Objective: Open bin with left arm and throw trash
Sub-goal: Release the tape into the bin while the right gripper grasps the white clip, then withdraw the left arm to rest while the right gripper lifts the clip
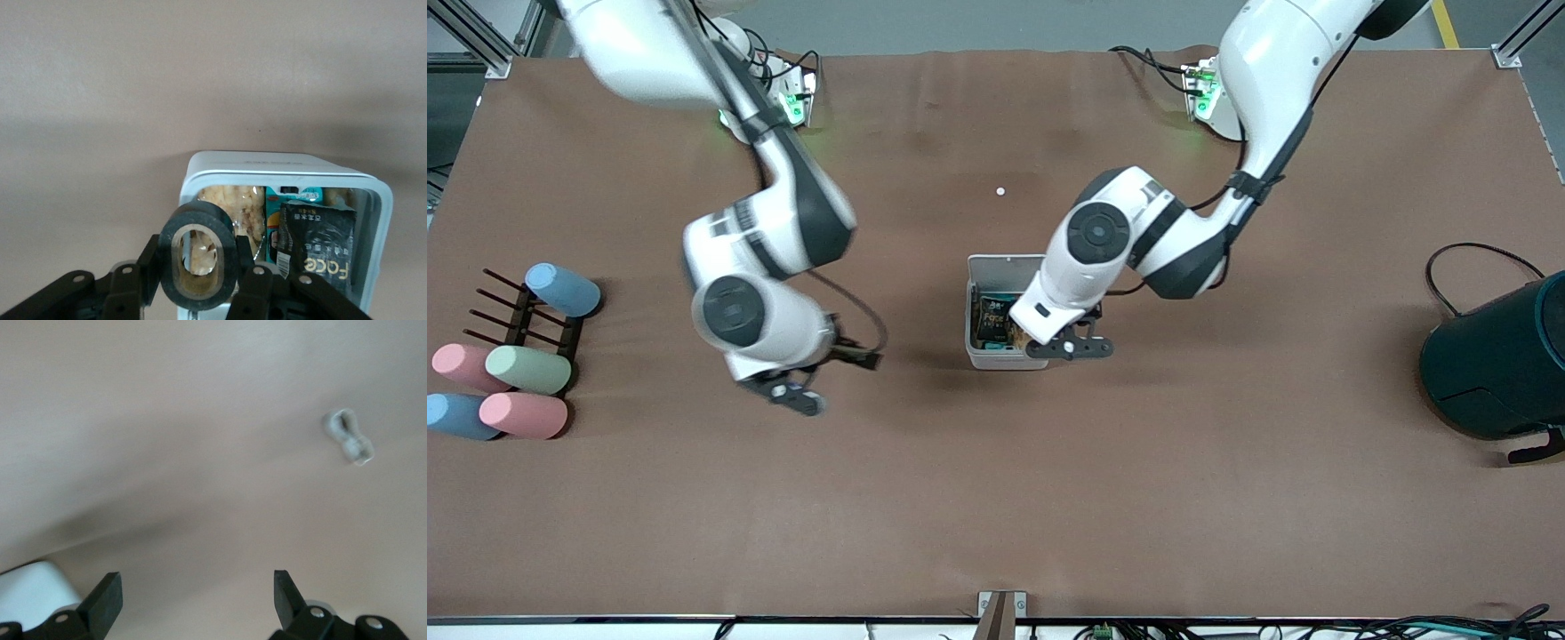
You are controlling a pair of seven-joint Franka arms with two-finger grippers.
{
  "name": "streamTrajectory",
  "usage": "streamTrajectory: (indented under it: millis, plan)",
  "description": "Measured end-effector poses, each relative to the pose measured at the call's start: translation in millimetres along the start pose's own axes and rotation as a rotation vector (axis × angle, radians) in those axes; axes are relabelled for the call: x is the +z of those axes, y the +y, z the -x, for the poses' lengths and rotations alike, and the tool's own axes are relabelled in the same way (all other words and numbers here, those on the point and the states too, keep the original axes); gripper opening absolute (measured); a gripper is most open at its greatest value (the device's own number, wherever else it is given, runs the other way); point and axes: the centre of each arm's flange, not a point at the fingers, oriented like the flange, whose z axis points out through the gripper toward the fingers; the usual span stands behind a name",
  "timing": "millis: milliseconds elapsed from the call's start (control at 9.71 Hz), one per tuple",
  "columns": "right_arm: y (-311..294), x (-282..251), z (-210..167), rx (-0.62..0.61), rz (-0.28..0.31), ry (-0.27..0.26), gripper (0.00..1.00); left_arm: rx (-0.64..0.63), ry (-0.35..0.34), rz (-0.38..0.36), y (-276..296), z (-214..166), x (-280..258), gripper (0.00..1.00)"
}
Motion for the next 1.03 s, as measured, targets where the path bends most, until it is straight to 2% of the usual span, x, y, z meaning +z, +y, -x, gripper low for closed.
streamTrajectory:
  millis: [206, 412, 618, 824, 1029]
  plan:
    - [78, 39, -23, -0.126, 0.006, 0.003, 1.00, -0.007, 0.012, -0.037, 4, 3, 15, 0.46]
    - [120, 86, -24, -0.241, -0.014, 0.056, 1.00, -0.004, 0.021, -0.047, 6, 5, 15, 0.47]
    - [134, 113, -22, -0.302, 0.002, 0.106, 1.00, 0.004, 0.023, -0.057, 6, 6, 20, 0.71]
    - [139, 129, -20, -0.339, 0.039, 0.115, 1.00, 0.000, 0.026, -0.056, 5, 4, 19, 0.99]
    - [145, 145, -25, -0.339, 0.042, 0.114, 1.00, -0.006, 0.036, -0.053, 3, -1, 12, 1.00]
